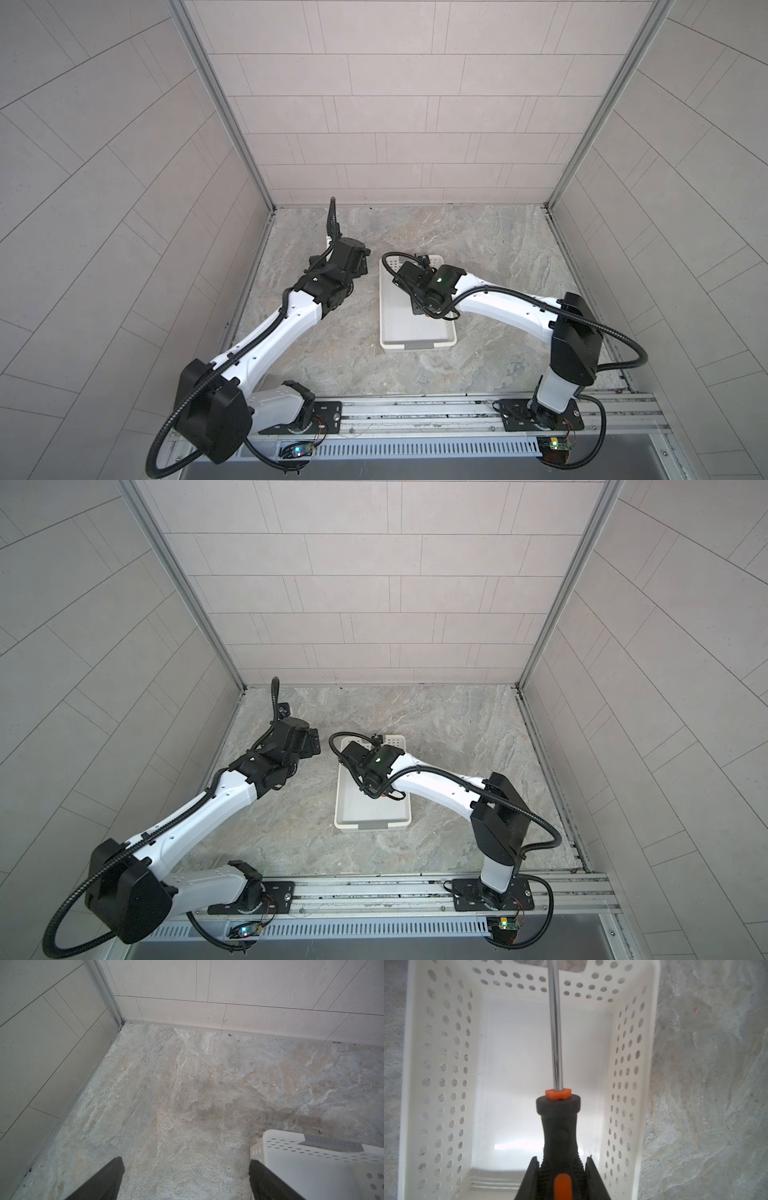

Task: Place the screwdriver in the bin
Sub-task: 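Lift the screwdriver and carry it with the right gripper over the basket, then lower the screwdriver into the basket and open the right gripper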

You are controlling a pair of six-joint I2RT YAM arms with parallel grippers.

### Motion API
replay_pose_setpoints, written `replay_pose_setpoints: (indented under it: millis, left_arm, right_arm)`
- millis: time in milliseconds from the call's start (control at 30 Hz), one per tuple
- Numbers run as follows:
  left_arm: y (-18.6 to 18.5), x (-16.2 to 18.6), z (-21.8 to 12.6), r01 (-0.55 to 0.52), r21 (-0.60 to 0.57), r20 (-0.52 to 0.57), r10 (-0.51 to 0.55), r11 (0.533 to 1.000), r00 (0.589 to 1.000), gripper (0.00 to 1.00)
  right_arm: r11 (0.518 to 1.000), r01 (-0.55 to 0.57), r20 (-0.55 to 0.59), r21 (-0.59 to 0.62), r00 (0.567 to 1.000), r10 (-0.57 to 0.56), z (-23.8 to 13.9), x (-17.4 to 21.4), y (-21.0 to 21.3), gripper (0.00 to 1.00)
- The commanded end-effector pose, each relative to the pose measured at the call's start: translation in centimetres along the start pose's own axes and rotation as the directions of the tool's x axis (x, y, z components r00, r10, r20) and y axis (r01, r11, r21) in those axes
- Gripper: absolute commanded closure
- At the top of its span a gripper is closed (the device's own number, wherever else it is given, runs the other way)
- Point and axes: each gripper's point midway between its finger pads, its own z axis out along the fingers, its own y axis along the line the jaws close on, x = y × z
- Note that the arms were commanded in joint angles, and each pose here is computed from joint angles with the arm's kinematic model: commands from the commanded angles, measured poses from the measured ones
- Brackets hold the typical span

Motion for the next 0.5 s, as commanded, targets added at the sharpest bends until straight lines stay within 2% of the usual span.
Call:
replay_pose_setpoints:
  millis: [0,267,467]
  left_arm:
    - [0.6,0.1,-0.1,0.024,-0.029,0.005,-0.024,0.999,1.000,0.00]
    - [0.7,0.0,-0.3,0.028,-0.030,0.012,-0.028,0.999,1.000,0.00]
    - [0.8,0.0,-0.3,0.029,-0.033,0.011,-0.028,0.999,1.000,0.00]
  right_arm:
    - [1.000,0.005,0.006,0.009,1.000,-0.005,1.2,-0.3,1.5,0.91]
    - [0.999,0.053,-0.056,0.013,0.997,-0.052,5.0,1.6,4.0,0.91]
    - [0.997,0.064,-0.059,0.033,0.996,-0.062,5.8,1.8,4.0,0.89]
